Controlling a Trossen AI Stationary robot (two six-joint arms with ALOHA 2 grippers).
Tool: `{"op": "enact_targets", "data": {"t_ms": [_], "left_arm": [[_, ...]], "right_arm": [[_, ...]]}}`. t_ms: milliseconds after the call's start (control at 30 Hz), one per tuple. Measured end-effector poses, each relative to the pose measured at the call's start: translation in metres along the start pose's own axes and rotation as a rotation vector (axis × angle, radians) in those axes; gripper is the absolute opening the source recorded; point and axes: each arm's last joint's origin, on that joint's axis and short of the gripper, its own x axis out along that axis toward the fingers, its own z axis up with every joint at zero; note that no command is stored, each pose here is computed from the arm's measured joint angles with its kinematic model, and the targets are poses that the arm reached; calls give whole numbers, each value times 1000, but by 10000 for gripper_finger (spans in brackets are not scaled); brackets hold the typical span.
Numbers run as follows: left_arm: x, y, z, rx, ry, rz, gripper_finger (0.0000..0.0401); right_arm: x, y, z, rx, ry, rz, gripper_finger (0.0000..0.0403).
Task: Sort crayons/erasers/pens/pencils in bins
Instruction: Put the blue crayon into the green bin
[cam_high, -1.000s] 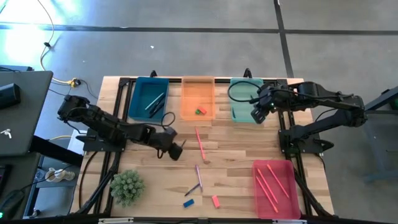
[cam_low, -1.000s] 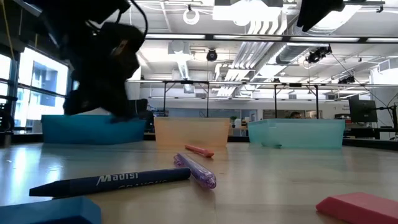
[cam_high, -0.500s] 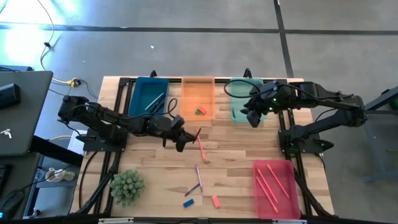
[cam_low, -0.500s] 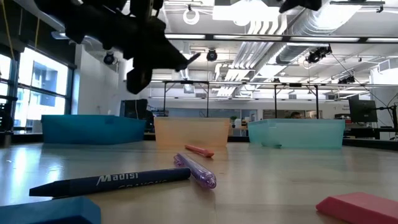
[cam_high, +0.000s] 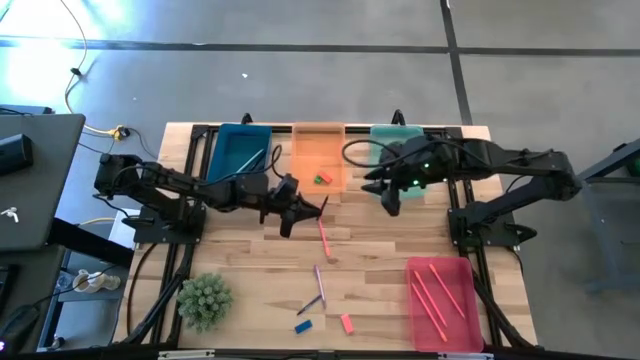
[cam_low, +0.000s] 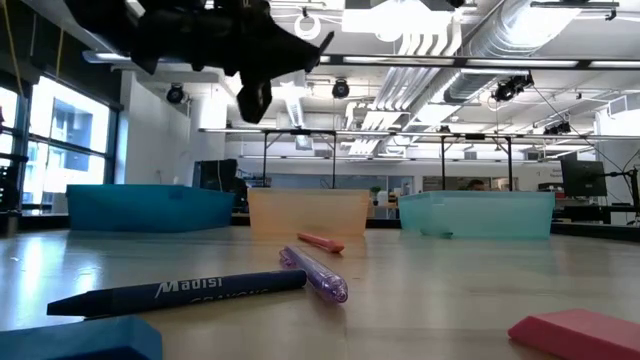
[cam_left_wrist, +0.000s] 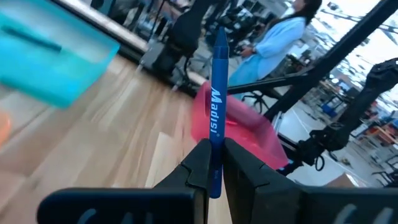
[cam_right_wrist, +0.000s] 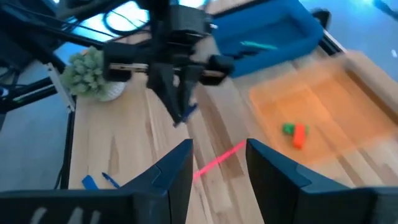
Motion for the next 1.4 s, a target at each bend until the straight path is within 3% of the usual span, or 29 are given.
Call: {"op": "enact_targets", "data": {"t_ms": [267,633,1133,1400], "left_arm": [[-2,2,12,85,-68,-68,19],[2,-6,29,219,-90,-123,19],[3,-6,54,270,-140,-154,19],[2,-3,57,297,-147,-140,19]], "right_arm": [[31,16,9,-104,-70,53,141],[69,21,10,-45,-64,52,141],[75,21,14,26,-112,29,140],[75,21,17,32,-148,10,75]]}}
